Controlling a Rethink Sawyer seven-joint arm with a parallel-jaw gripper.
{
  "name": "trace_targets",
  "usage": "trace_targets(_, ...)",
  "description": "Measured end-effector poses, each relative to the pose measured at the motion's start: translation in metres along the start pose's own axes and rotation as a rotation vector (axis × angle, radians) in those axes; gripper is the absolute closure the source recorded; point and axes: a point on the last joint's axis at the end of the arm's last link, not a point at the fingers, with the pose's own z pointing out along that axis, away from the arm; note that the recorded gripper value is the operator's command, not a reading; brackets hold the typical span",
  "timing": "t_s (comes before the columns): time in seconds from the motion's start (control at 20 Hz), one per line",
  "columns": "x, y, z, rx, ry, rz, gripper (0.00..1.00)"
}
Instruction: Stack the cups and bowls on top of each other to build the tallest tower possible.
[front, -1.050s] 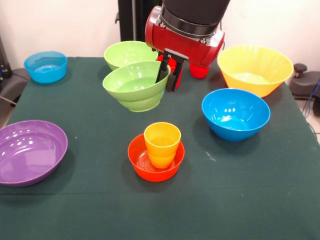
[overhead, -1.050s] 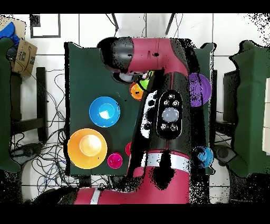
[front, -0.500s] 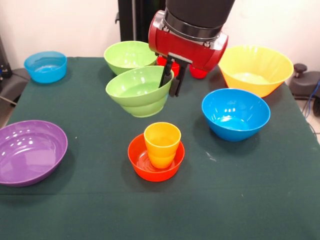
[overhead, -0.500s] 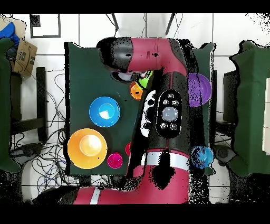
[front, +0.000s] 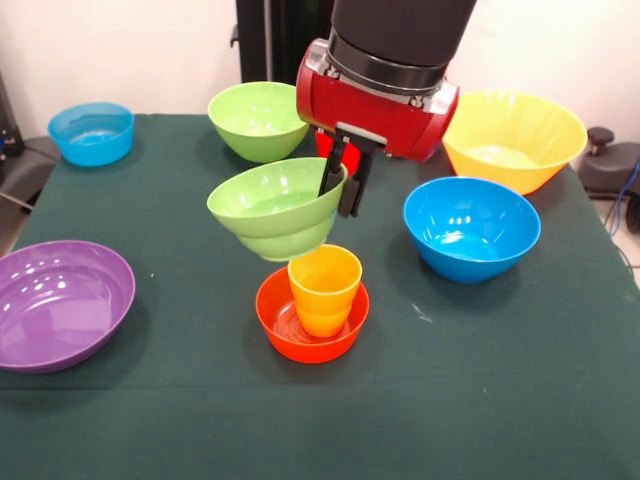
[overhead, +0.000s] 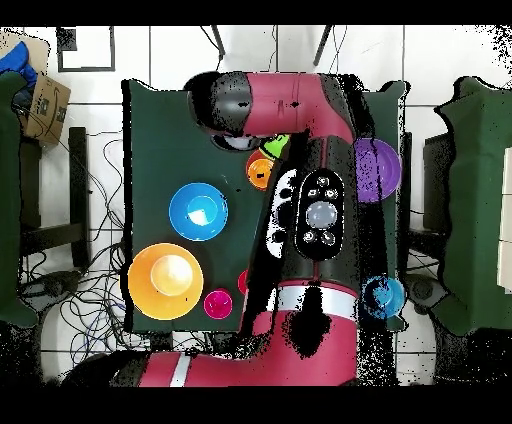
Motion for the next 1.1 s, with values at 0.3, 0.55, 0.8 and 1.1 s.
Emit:
trace_targets(0.3, 0.005, 0.010, 0.012, 0.002, 0.006, -0.013, 1.00)
trace_targets(0.55, 0.015, 0.022, 0.028, 0.015, 0.027, -0.033, 1.00)
trace_targets(0.8, 0.025, 0.032, 0.038, 0.027, 0.040, -0.052, 1.00)
trace_targets(1.1, 0.040, 0.047, 0.050, 0.053, 0.054, -0.082, 1.00)
